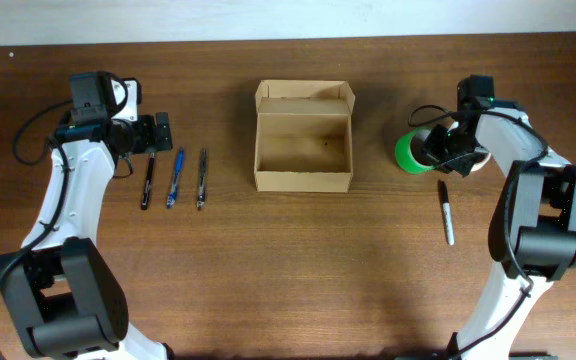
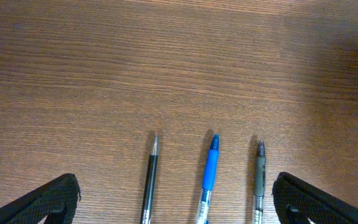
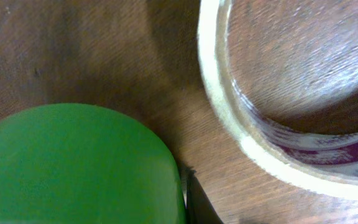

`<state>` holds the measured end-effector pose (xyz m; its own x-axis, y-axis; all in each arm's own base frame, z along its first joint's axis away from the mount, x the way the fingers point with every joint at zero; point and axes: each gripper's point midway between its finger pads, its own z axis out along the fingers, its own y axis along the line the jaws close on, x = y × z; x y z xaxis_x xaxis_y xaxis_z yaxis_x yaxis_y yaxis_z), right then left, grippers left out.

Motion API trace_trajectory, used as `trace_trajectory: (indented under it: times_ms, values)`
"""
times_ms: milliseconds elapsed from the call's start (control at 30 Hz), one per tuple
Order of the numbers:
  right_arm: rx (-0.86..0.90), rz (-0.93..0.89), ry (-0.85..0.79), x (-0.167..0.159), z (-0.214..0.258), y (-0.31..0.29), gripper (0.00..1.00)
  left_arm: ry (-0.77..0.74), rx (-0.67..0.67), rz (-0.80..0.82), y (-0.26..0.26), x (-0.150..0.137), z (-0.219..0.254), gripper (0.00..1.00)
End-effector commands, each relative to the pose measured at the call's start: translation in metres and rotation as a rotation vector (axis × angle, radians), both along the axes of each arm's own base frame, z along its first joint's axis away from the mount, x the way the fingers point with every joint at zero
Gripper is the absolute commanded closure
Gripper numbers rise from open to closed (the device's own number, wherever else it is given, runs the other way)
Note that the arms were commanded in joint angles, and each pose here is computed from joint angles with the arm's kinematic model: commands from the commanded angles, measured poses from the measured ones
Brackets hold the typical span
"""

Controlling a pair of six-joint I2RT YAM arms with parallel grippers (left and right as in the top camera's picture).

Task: Pack container
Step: 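Carry green tape into the box and release it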

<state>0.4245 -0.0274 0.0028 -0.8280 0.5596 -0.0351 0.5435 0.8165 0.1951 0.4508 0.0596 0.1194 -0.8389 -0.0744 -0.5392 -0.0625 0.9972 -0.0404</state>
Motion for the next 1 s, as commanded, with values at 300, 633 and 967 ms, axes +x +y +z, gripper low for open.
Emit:
trace_trajectory:
  times_ms: [300,633,967]
  values:
    - [0.033,0.365,-0.237,0.034,0.165,0.07,0.96,-0.009,0.018,-0.008,0.004,0.005,0.003,0.01]
    - [-0.202,0.9,-0.41,-0.005,0.243,0.229,0.96,-0.009,0.018,-0.008,0.004,0.005,0.003,0.01]
    - [-0.329,0.965,-0.343,0.01,0.187,0.259,0.96,-0.009,0.018,-0.008,0.004,0.005,0.003,0.01]
